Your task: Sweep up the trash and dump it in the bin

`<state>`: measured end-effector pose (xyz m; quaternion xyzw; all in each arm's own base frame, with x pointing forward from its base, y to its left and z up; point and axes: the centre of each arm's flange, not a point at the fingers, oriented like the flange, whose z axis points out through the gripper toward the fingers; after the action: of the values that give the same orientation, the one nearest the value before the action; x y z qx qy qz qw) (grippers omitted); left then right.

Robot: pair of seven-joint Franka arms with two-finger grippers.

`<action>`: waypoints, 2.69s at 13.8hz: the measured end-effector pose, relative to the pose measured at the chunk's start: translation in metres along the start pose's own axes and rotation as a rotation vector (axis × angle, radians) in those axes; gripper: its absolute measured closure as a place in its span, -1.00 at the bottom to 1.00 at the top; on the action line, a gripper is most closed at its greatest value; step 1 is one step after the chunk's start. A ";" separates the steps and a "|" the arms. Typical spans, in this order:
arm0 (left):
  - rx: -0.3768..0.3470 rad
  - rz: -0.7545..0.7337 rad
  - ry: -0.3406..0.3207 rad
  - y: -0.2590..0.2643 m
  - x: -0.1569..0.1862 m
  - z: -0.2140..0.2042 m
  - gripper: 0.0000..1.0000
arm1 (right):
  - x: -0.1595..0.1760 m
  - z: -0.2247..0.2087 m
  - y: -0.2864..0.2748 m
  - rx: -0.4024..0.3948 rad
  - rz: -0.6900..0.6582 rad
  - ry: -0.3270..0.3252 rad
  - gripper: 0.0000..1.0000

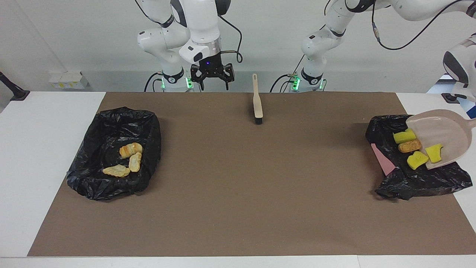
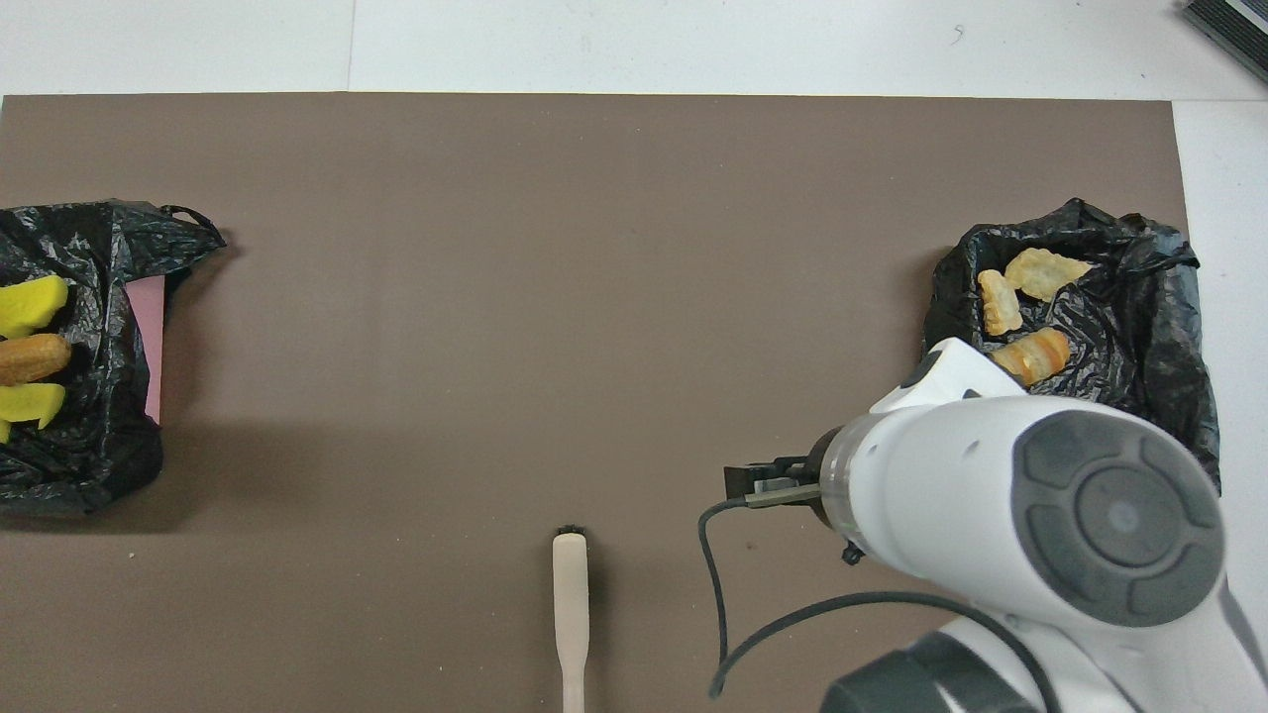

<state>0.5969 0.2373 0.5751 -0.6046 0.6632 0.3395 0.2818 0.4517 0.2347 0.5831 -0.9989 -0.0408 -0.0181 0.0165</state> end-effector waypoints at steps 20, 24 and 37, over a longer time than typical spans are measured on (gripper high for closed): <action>-0.317 -0.907 0.605 0.005 0.152 -0.175 0.37 | 0.083 -0.037 0.093 -0.077 0.260 -0.010 -1.00; -0.486 -1.172 0.692 0.012 0.207 -0.227 0.37 | 0.086 -0.037 0.106 -0.075 0.286 -0.012 -1.00; -0.570 -1.365 0.826 0.016 0.460 -0.301 0.37 | 0.081 -0.045 0.134 -0.078 0.322 -0.029 -1.00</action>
<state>0.5417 -0.2810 0.3996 -0.9958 0.0915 0.0008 -0.0033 0.5423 0.1061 0.6272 -0.9925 0.1204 -0.0023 -0.0202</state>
